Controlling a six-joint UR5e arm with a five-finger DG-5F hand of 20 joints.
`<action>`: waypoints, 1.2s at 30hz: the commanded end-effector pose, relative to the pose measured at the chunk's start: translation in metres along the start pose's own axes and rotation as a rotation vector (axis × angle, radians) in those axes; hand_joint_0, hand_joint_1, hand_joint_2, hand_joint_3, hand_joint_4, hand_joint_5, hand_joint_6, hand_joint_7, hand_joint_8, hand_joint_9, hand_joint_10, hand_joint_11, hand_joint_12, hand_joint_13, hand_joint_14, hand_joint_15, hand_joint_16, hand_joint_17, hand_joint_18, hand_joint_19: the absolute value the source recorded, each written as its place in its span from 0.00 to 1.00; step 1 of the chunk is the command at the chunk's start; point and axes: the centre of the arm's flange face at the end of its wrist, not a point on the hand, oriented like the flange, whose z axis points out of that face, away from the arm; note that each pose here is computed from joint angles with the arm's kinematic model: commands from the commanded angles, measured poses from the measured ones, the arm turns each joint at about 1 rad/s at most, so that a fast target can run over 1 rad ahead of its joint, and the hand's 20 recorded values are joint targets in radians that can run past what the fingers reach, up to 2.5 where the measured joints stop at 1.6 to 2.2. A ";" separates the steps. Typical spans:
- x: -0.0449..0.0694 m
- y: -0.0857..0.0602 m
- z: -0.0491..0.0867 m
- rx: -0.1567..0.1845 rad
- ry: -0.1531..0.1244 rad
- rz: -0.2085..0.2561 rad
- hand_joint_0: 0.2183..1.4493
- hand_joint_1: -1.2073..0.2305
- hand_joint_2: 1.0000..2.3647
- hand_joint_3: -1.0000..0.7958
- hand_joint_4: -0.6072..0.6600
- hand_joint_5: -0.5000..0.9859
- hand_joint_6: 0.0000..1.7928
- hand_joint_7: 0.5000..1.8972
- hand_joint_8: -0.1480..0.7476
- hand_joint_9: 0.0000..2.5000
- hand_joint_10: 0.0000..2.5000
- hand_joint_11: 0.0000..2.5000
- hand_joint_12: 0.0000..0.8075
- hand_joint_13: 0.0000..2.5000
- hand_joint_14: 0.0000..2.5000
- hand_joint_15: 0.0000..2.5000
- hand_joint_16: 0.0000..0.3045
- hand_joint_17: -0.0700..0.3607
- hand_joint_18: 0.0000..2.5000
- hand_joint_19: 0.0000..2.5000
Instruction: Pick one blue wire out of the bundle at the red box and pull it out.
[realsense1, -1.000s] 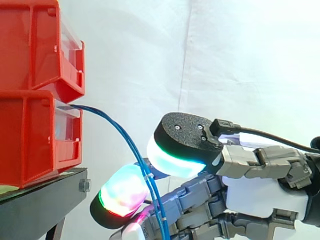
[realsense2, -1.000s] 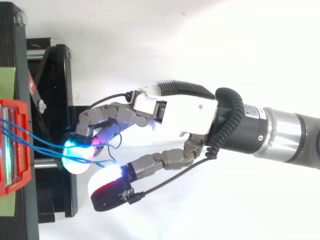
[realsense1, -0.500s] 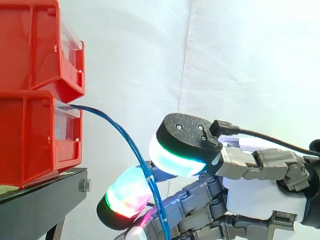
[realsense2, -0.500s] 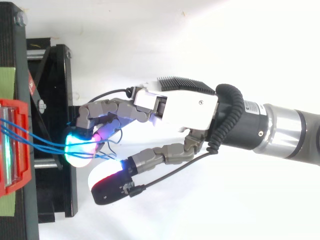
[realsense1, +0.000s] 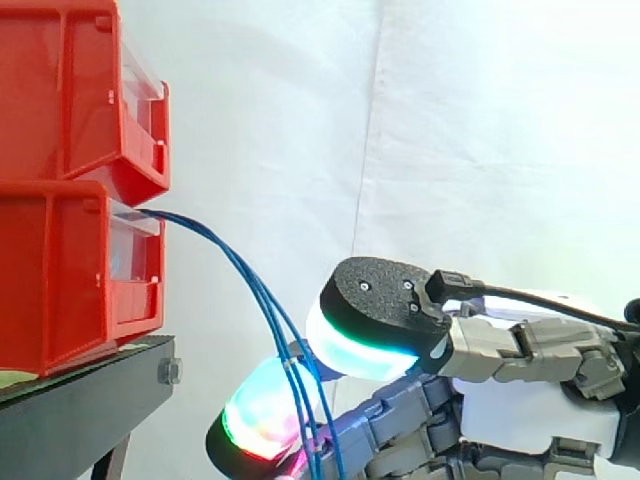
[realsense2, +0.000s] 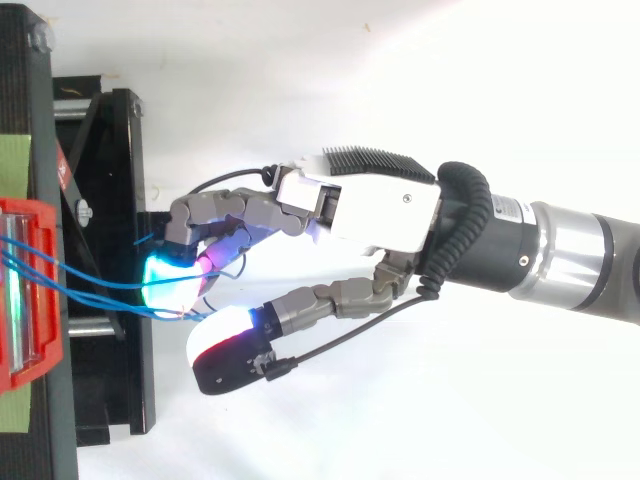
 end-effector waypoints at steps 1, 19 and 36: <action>-0.002 -0.001 0.000 0.003 -0.009 -0.021 0.26 0.42 0.00 0.32 0.74 0.25 0.28 0.58 0.59 0.28 0.00 0.15 0.59 0.21 0.00 0.07 0.21 0.50 0.25 0.15; -0.004 0.000 0.002 -0.008 -0.011 -0.016 0.32 0.39 0.01 0.42 0.71 0.20 0.46 0.36 0.59 0.29 0.00 0.17 0.58 0.23 0.00 0.08 0.21 0.49 0.27 0.15; 0.000 0.002 0.001 -0.010 -0.010 -0.012 0.31 0.39 0.02 0.53 0.66 0.19 0.51 0.30 0.60 0.29 0.00 0.19 0.58 0.24 0.00 0.09 0.21 0.50 0.28 0.15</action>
